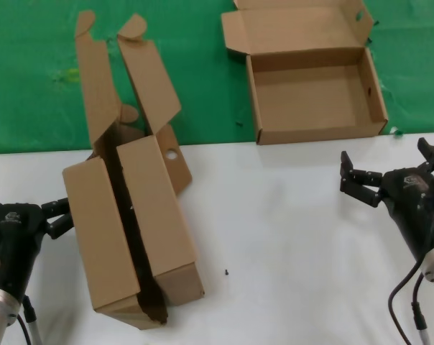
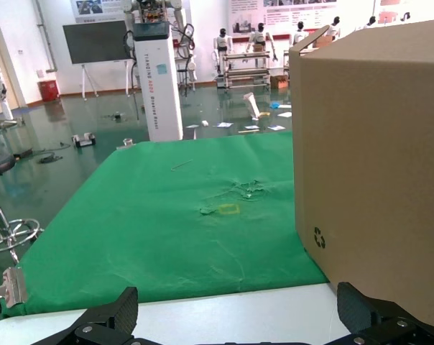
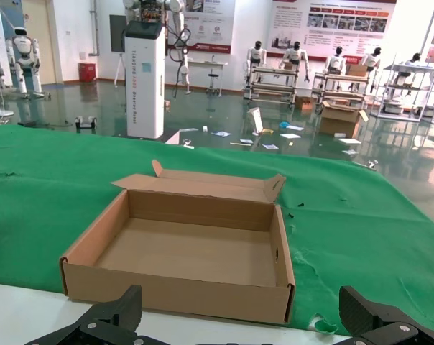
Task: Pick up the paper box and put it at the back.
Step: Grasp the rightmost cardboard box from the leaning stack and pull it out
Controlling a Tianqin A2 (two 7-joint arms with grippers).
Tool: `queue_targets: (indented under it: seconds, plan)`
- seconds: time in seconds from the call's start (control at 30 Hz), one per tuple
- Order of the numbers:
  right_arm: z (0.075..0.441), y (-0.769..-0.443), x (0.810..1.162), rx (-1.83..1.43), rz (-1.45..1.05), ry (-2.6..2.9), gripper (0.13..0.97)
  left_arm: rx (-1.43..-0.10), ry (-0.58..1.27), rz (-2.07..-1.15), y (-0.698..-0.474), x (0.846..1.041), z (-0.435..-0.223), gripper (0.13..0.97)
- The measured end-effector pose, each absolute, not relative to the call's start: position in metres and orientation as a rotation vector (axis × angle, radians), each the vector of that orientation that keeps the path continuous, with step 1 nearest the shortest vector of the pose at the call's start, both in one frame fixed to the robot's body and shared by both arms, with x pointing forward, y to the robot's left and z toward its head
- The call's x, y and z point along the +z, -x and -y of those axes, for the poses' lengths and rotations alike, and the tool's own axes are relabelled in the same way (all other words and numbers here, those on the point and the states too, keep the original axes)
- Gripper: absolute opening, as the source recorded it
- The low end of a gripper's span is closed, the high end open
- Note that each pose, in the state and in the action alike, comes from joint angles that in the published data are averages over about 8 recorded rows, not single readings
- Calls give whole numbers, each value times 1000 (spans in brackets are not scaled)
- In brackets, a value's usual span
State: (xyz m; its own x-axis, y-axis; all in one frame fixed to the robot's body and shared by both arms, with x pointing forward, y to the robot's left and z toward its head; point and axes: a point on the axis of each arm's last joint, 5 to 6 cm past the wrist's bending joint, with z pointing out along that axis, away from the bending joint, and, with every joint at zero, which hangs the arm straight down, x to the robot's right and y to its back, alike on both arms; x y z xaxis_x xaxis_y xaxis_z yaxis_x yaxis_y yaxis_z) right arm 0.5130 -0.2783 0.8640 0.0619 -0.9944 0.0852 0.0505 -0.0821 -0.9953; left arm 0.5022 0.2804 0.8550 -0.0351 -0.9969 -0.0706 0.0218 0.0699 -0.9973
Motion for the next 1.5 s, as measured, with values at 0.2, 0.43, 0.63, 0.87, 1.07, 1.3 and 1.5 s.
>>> queue_targets:
  seconds: [0.2, 0.43, 0.63, 0.87, 1.07, 1.3, 1.5]
  plan:
    - [278, -513, 864, -1245, -1086, 1264, 966, -1193, 1125, -1253, -502, 855, -280, 966]
    - [278, -513, 864, -1245, -1086, 1264, 966, -1193, 1125, -1253, -502, 855, -280, 966]
    - [278, -513, 864, -1245, -1086, 1264, 966, -1193, 1125, -1253, -502, 855, -280, 966]
    - [278, -513, 864, -1245, -1086, 1264, 966, -1193, 1125, -1253, -502, 855, -280, 966]
    - [278, -513, 864, -1245, -1086, 1264, 966, -1193, 1125, -1253, -502, 855, -280, 966]
    - [278, -513, 864, -1245, -1086, 1264, 966, -1193, 1125, -1253, -502, 855, -280, 966]
    - [278, -513, 864, -1245, -1086, 1264, 966, -1193, 1125, -1253, -502, 855, -280, 966]
